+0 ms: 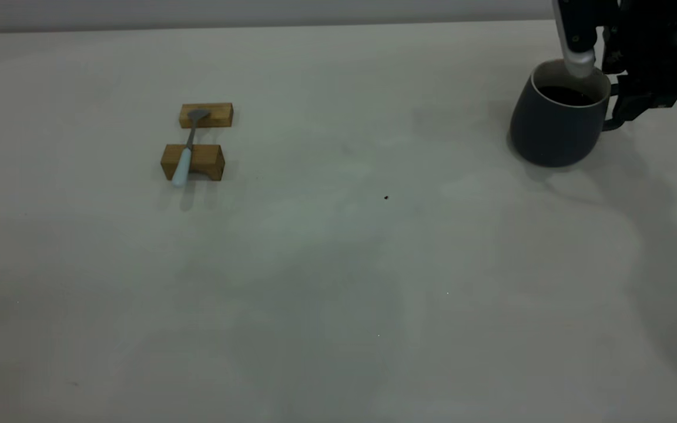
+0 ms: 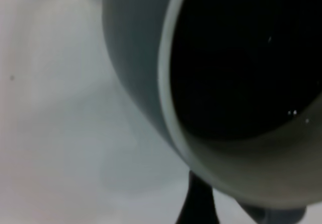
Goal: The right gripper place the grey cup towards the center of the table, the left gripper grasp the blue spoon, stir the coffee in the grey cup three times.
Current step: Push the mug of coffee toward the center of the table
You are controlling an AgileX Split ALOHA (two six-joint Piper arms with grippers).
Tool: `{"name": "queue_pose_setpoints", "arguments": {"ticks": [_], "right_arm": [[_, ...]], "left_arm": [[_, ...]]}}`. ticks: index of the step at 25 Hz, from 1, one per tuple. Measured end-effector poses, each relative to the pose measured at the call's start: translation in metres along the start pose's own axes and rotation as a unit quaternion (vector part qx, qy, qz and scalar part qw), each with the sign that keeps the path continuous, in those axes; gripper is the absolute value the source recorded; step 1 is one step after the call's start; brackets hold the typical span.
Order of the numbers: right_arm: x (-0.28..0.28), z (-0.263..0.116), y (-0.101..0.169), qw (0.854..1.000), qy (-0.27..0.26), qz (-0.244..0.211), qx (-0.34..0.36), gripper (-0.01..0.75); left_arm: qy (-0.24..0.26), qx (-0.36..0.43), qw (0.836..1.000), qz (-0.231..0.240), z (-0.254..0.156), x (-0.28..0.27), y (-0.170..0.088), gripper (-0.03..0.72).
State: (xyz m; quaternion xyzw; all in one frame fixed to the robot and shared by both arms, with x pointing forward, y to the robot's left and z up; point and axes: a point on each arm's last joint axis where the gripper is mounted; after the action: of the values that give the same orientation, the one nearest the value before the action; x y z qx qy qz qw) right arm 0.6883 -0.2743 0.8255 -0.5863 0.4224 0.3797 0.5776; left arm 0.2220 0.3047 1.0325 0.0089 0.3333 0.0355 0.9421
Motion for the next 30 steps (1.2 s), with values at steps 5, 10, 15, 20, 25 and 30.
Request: {"name": "queue_pose_setpoints", "arguments": {"ticks": [5,10,15,20,25,30], "right_arm": [[0.003,0.002,0.002,1.000,-0.010,0.008,0.022,0.569],[0.003,0.003,0.004,0.999,-0.016,0.018,0.038,0.353],[0.003,0.008,0.007,0.998,-0.019,0.035,0.046,0.176],[0.001,0.031,0.010,0.998,-0.027,0.037,0.045,0.176],[-0.005,0.073,0.019,0.997,-0.041,0.039,0.045,0.176],[-0.012,0.118,0.032,0.996,-0.056,0.042,0.049,0.176]], "left_arm": [[0.000,0.000,1.000,0.000,0.000,0.000,0.000,0.478],[0.000,0.000,1.000,0.000,0.000,0.000,0.000,0.478],[0.000,0.000,1.000,0.000,0.000,0.000,0.000,0.478],[0.000,0.000,1.000,0.000,0.000,0.000,0.000,0.478],[0.000,0.000,1.000,0.000,0.000,0.000,0.000,0.478],[0.000,0.000,1.000,0.000,0.000,0.000,0.000,0.478]]}}
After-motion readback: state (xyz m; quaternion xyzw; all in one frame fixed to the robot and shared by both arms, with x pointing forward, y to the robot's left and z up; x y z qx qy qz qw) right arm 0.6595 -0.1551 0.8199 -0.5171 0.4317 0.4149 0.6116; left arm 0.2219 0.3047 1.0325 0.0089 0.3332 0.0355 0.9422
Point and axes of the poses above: a point on each arm's last joint axis where the gripper is mounted, x pointing out along that axis toward the gripper, y along the wrist's bending axis when the last joint is at zero, z = x × y, and after that the axes turned 1 degree about x, right-handed
